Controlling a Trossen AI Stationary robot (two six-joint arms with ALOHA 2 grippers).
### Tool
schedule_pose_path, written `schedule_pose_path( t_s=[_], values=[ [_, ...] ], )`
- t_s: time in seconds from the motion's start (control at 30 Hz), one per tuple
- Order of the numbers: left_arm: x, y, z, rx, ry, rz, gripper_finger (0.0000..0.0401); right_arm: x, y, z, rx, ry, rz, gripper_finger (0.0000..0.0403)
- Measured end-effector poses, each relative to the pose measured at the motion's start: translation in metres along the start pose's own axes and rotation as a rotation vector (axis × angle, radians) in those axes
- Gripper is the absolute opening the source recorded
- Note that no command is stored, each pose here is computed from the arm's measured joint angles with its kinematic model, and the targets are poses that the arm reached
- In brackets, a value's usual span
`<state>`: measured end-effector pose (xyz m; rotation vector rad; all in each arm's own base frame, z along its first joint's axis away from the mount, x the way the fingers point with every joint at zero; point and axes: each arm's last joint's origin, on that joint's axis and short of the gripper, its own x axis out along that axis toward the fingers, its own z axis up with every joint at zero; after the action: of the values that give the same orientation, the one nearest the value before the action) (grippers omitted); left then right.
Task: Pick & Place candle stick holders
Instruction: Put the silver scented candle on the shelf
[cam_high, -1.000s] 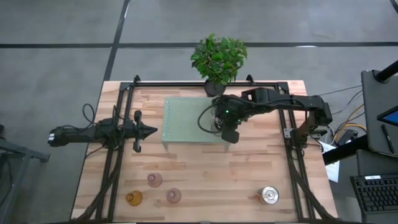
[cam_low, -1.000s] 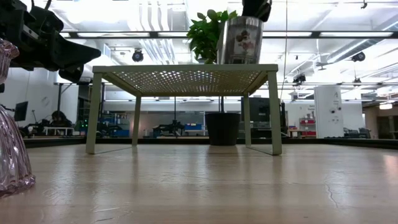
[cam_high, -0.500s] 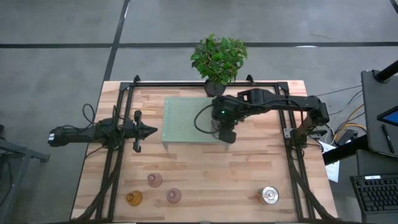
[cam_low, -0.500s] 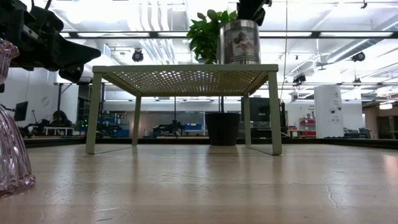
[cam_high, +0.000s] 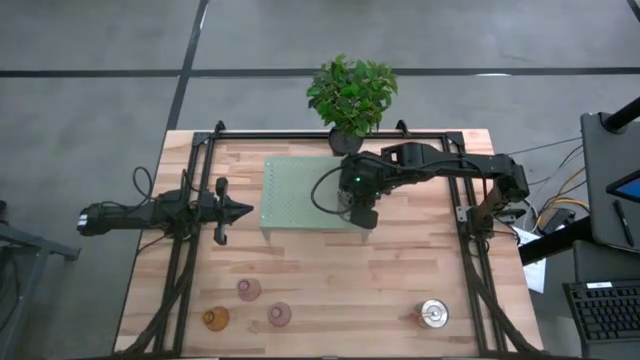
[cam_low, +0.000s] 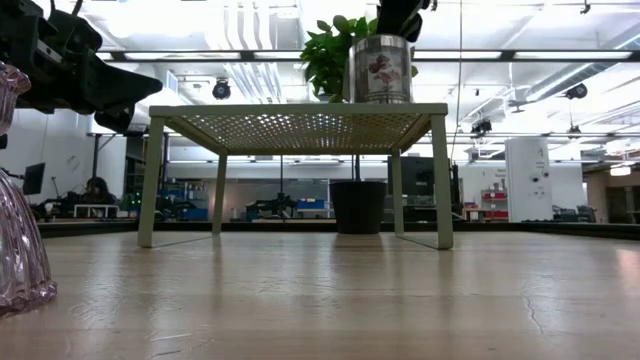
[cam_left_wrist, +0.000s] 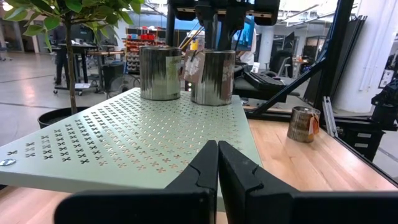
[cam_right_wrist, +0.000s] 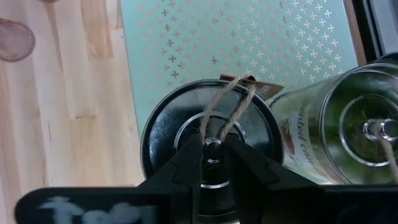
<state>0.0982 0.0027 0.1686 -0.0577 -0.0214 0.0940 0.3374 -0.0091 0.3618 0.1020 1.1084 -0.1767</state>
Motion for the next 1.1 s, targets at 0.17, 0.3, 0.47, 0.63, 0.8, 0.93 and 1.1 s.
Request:
schedule_pose_path(
  t_s=[0.17,0.3,0.47,0.63,0.8,0.93,1.1],
  values=[
    [0.000,0.000,0.000,0.000,0.000,0.000,0.0010,0.000,-0.001,0.000,0.000,-0.006,-0.040,0.0098],
    [0.000,0.000,0.000,0.000,0.000,0.000,0.0010,0.000,-0.002,0.000,-0.002,-0.013,-0.081,0.0128],
    [0.000,0.000,0.000,0.000,0.000,0.000,0.0010,-0.005,-0.002,0.001,-0.002,-0.016,-0.071,0.0160],
    [0.000,0.000,0.000,0.000,0.000,0.000,0.0010,-0.019,0.006,0.006,-0.011,-0.065,-0.032,0.0176],
    [0.000,0.000,0.000,0.000,0.000,0.000,0.0010,-0.042,0.016,0.010,-0.021,-0.133,-0.003,0.0177],
    [0.000,0.000,0.000,0.000,0.000,0.000,0.0010,-0.057,0.032,0.005,-0.018,-0.131,0.029,0.0174],
    [0.000,0.000,0.000,0.000,0.000,0.000,0.0010,-0.066,0.062,-0.011,0.010,-0.068,0.073,0.0175]
  ],
)
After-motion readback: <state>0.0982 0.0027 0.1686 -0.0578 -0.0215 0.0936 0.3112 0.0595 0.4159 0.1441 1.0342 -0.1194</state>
